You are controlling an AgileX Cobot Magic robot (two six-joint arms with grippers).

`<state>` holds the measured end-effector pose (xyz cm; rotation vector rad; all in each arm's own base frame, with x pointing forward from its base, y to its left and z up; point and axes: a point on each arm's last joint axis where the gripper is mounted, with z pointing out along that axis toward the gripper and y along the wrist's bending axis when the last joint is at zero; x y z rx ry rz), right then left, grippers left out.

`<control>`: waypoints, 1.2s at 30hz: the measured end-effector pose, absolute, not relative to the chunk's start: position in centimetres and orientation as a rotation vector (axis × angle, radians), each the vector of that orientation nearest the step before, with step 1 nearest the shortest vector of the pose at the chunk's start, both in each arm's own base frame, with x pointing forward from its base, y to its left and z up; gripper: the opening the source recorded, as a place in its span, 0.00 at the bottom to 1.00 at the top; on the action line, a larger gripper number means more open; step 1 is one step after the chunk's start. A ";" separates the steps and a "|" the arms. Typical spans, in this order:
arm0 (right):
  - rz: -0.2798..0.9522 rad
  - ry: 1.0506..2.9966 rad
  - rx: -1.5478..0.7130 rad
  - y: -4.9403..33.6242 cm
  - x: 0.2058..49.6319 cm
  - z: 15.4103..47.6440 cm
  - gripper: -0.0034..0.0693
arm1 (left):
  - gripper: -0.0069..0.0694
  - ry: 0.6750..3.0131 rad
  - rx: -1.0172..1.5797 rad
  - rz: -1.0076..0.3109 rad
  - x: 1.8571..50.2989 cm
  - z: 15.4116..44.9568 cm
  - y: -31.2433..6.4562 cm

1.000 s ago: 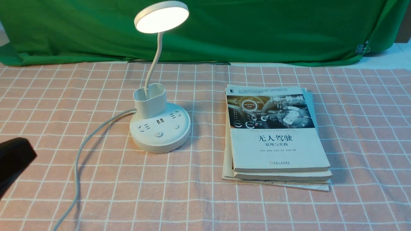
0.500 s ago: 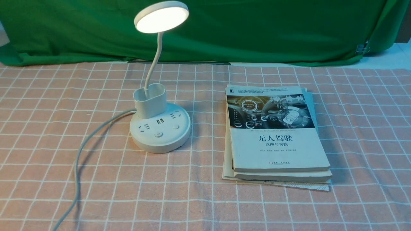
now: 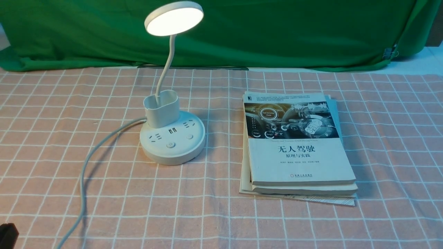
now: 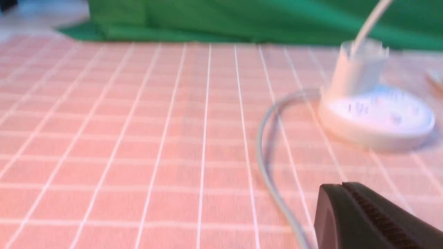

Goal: Turn on the table lamp on the pink coffee tablecloth with your hand.

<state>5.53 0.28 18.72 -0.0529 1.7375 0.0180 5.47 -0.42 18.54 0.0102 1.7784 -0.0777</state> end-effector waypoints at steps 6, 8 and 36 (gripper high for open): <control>0.018 1.738 -0.053 0.3 5.5 18.7 0.37 | 0.12 1.791 0.020 -0.089 5.4 18.4 -0.5; 0.018 1.738 -0.053 0.3 5.5 18.7 0.37 | 0.12 1.791 0.022 -0.087 5.4 18.4 -0.5; 0.018 1.736 -0.053 0.3 5.5 18.7 0.37 | 0.12 1.787 0.028 -0.082 5.4 18.4 -0.5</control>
